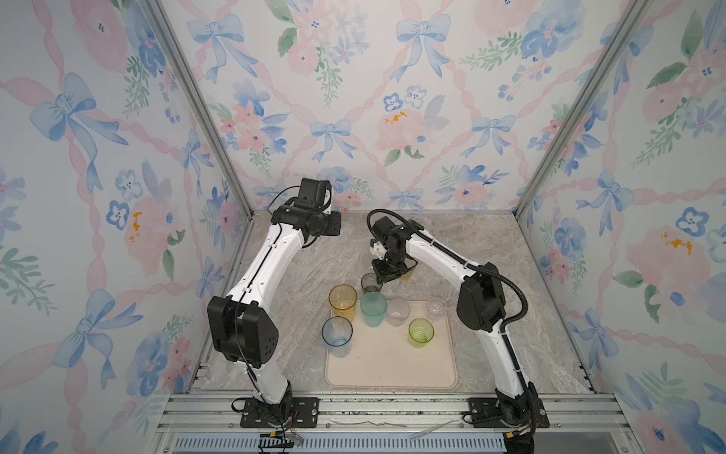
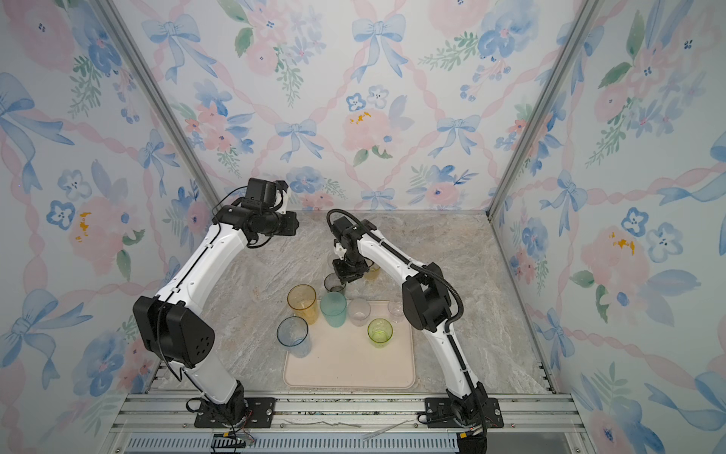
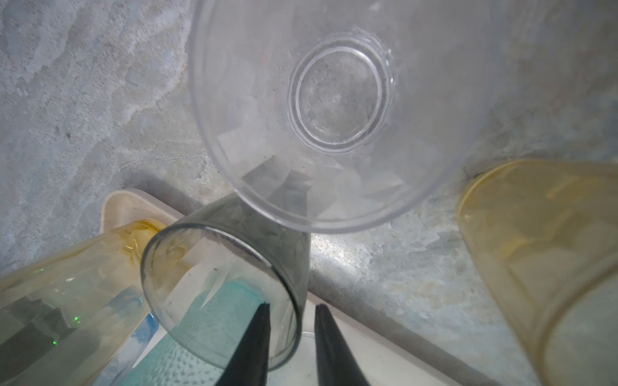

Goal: Place the glasses into the tray
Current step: Pick up the glass from the center of the table.

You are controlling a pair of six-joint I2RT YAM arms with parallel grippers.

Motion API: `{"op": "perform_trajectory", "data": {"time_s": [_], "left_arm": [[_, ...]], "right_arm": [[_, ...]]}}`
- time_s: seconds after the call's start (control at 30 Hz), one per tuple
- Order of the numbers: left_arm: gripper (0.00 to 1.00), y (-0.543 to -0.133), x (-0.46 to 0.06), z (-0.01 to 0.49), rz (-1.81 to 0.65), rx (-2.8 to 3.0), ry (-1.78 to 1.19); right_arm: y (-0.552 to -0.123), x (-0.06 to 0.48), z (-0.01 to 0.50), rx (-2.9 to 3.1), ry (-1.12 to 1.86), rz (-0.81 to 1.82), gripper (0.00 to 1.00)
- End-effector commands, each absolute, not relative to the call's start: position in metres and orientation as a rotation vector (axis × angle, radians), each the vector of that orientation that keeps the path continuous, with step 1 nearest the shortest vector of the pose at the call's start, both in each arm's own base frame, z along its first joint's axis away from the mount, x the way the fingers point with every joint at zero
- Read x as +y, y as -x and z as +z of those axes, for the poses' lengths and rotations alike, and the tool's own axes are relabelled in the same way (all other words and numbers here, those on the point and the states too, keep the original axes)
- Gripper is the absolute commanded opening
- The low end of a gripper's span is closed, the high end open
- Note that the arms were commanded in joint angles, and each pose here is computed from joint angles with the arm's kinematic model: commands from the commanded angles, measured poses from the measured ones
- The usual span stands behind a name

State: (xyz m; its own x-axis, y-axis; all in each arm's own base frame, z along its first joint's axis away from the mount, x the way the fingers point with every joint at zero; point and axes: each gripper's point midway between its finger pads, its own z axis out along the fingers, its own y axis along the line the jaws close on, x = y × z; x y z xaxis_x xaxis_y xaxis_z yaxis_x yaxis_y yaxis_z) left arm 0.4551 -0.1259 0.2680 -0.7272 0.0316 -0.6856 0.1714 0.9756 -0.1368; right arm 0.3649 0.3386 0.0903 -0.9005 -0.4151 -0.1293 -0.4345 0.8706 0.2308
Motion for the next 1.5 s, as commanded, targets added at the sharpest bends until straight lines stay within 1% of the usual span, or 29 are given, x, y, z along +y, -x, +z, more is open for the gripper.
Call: {"op": "perform_trajectory", "data": {"time_s": [0.0,0.1,0.27,0.37,0.63,0.73,1.23,1.47], "left_arm": [[0.31,-0.449,-0.12,0.273,-0.245,2.365,-0.16],[0.31,-0.449,-0.116,0.272,-0.243,2.367,-0.158],[0.31,-0.448,-0.111,0.271,-0.24,2.369,-0.156],[0.31,-0.447,-0.108,0.271,-0.237,2.368,-0.154],[0.31,-0.446,-0.104,0.269,-0.236,2.374,-0.155],[0.3,-0.445,-0.104,0.268,-0.237,2.376,-0.158],[0.3,-0.441,-0.102,0.266,-0.249,2.376,-0.163],[0.3,-0.442,-0.104,0.258,-0.265,2.379,-0.152]], "right_arm": [[-0.37,0.345,0.082,2.962,0.65,0.361,0.24],[-0.369,0.345,0.079,2.964,0.65,0.345,0.21],[-0.368,0.346,0.076,2.971,0.649,0.33,0.19],[-0.366,0.345,0.074,2.974,0.65,0.309,0.16],[-0.371,0.344,0.086,2.936,0.641,0.284,0.05],[-0.371,0.342,0.096,2.922,0.635,0.285,0.03],[-0.376,0.329,0.182,2.741,0.573,0.307,0.02],[-0.369,0.305,0.241,2.63,0.561,0.27,0.02]]}}
